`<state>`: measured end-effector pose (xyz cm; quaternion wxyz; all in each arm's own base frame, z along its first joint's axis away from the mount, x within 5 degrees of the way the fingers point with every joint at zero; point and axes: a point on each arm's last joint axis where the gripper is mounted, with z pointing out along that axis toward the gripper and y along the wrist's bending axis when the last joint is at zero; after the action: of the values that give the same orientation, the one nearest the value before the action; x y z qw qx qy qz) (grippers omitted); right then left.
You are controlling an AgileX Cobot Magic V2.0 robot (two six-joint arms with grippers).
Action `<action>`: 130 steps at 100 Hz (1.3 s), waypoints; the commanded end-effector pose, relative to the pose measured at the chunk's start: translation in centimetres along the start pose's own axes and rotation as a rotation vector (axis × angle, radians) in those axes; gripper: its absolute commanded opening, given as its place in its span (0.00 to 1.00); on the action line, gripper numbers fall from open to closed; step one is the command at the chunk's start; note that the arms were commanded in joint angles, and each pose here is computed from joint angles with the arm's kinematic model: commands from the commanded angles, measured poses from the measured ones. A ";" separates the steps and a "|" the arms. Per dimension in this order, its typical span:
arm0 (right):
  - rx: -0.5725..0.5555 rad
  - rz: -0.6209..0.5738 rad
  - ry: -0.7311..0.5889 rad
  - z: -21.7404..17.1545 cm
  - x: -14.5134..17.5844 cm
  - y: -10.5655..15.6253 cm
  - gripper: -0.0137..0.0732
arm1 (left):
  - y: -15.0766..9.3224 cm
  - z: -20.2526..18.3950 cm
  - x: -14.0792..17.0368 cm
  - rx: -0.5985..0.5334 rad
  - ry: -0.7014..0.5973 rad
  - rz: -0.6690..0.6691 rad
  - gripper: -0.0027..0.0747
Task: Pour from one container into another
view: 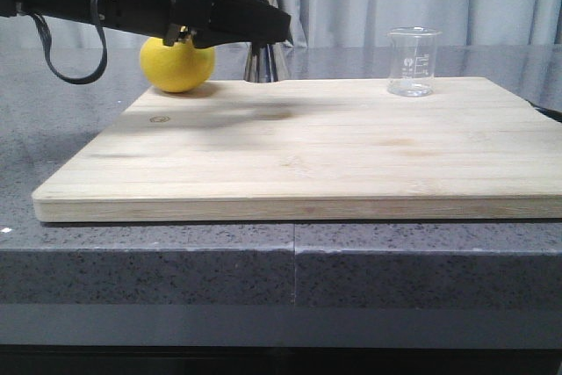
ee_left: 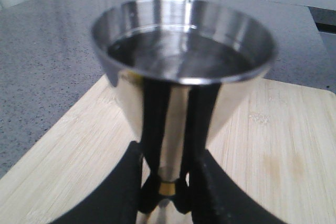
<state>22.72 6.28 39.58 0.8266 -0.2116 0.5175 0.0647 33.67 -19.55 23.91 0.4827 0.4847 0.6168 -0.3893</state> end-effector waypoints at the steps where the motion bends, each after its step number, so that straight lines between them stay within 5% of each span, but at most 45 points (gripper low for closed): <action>1: 0.006 0.004 -0.097 -0.1 -2.0 -0.2 0.75 | -0.5 -1.0 -3.2 0.006 -0.093 0.043 0.01; 130: -0.021 0.020 -0.075 0.0 -1.9 0.6 0.75 | 0.1 0.3 -0.6 0.050 -0.087 -0.025 0.01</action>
<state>22.65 7.03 39.27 0.8155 -0.2192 0.5303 0.0746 34.02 -19.85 21.20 0.4498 0.4910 0.6263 -0.4054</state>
